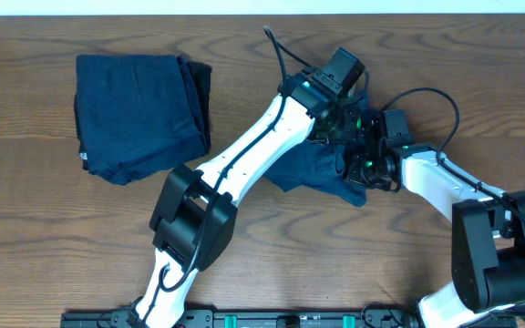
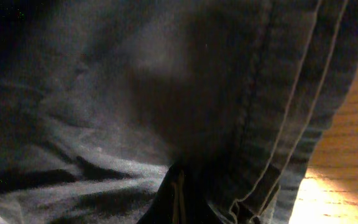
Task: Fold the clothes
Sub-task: 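Fold the left end over toward the right gripper with the left gripper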
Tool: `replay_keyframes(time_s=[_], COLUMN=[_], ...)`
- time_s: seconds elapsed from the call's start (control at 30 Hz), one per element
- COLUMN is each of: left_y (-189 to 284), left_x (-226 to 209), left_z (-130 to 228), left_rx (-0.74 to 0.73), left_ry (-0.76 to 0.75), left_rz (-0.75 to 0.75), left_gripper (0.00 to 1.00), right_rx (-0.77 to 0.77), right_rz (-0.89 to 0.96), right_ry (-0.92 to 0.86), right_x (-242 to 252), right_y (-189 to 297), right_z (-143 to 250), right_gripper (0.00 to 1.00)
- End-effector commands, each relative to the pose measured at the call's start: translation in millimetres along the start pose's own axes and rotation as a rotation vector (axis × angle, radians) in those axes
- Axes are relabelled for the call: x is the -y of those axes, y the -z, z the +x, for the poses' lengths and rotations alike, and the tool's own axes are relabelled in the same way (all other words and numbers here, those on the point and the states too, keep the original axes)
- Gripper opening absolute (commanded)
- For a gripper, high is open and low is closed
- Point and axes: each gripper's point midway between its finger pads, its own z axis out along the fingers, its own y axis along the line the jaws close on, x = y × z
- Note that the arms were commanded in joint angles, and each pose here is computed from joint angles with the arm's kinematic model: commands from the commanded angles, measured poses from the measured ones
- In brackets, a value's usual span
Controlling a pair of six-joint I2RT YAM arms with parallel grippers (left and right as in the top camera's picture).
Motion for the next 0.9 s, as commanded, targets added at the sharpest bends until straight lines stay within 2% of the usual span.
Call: replay_keyframes(time_s=[0.0,0.2,0.5,0.67,0.87], left_y=[-6.9,-6.9,-6.9,-6.9,-6.9], left_x=[4.4,2.0,1.8,1.4,1.4], left_z=[4.0,1.6,1.6,1.3,1.2], left_rx=[-0.013,0.001,0.001,0.003,0.003], left_ry=[0.004,0.003,0.003,0.002,0.002], left_rz=[0.009,-0.005,-0.006,-0.009,-0.009], left_gripper=[0.06,0.06,0.06,0.06,0.06], right_rx=[-0.077,-0.063,-0.005,-0.042,-0.028], right_rz=[0.045,0.041,0.149,0.213,0.243], right_ry=[-0.019,-0.043,0.008,-0.042,-0.044], right_x=[13.8,9.1,24.7,48.4,64.6], right_y=[-15.7,-7.2,49.0,55.9,41.0], right_z=[25.8,15.5,-22.3,-12.7,-3.8], right_gripper=[0.01,0.01,0.04,0.04,0.01])
